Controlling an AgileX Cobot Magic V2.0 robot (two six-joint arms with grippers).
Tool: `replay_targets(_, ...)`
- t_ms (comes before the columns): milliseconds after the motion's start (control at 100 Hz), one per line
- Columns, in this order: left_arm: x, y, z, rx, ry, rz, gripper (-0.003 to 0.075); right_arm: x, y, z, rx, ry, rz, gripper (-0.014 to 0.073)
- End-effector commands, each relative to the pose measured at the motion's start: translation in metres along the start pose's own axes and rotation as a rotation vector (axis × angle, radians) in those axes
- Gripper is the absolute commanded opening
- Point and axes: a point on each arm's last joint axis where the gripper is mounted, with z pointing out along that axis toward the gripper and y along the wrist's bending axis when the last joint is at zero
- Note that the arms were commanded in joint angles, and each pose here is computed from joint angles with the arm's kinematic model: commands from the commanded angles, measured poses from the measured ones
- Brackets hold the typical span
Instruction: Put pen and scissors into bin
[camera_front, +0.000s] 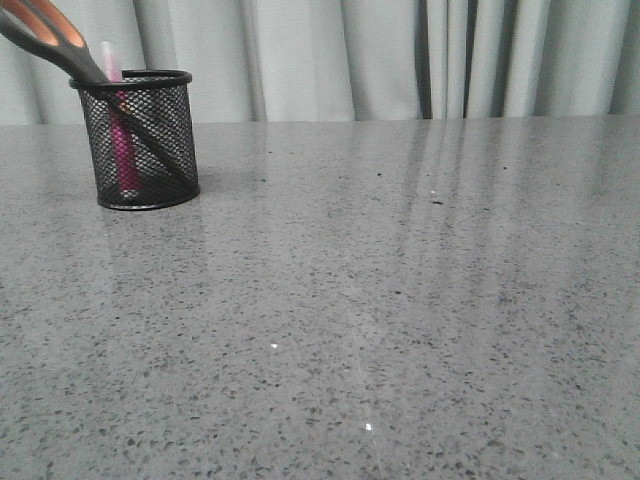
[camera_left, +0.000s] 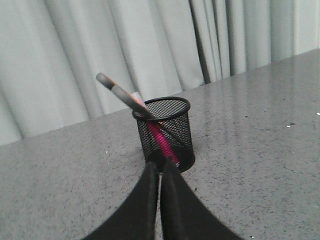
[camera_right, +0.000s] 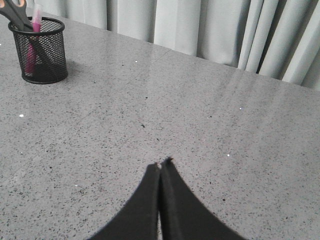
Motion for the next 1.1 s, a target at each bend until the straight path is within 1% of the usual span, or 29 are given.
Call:
replay_targets(0,0.01,0.003,0.006,-0.085,-0.09,-0.098,-0.0019,-0.013,-0.001,-0.002,-0.003,-0.078,-0.027,-0.0059)
replay_targets(100,0.034,0.002,0.008,-0.131,-0.008,-0.099,-0.0019,-0.013,-0.001,-0.002,-0.003,-0.078,-0.027,-0.0059)
replay_targets(210,0.059,0.0,0.009,-0.151,0.076,-0.107,-0.0019,-0.013,-0.001,-0.002,-0.003,-0.078,-0.027,-0.0059)
replay_targets(250,0.063,-0.001,0.008,-0.153,0.095,-0.123,-0.0019,-0.013,-0.001,-0.002,-0.003,-0.078,-0.027,-0.0059)
replay_targets(300,0.07,-0.004,0.007,-0.137,0.172,-0.158,-0.0019,-0.013,-0.001,-0.002,-0.003,-0.078,-0.027,-0.0059)
replay_targets(410,0.078,-0.006,0.003,-0.132,0.254,-0.169,-0.0019,-0.013,-0.001,-0.002,-0.003,-0.078,-0.027,-0.0059)
replay_targets(530,0.078,-0.006,-0.002,-0.163,0.224,-0.169,-0.0019,-0.013,-0.001,-0.002,-0.003,-0.078,-0.027,-0.0059)
replay_targets(640,0.077,-0.004,-0.001,-0.193,0.221,-0.171,-0.0019,-0.013,-0.001,-0.002,-0.004,-0.078,-0.026,-0.0059)
replay_targets(1090,0.078,-0.004,-0.001,-0.194,0.223,-0.172,-0.0019,-0.013,-0.001,-0.002,-0.004,-0.078,-0.026,-0.0059)
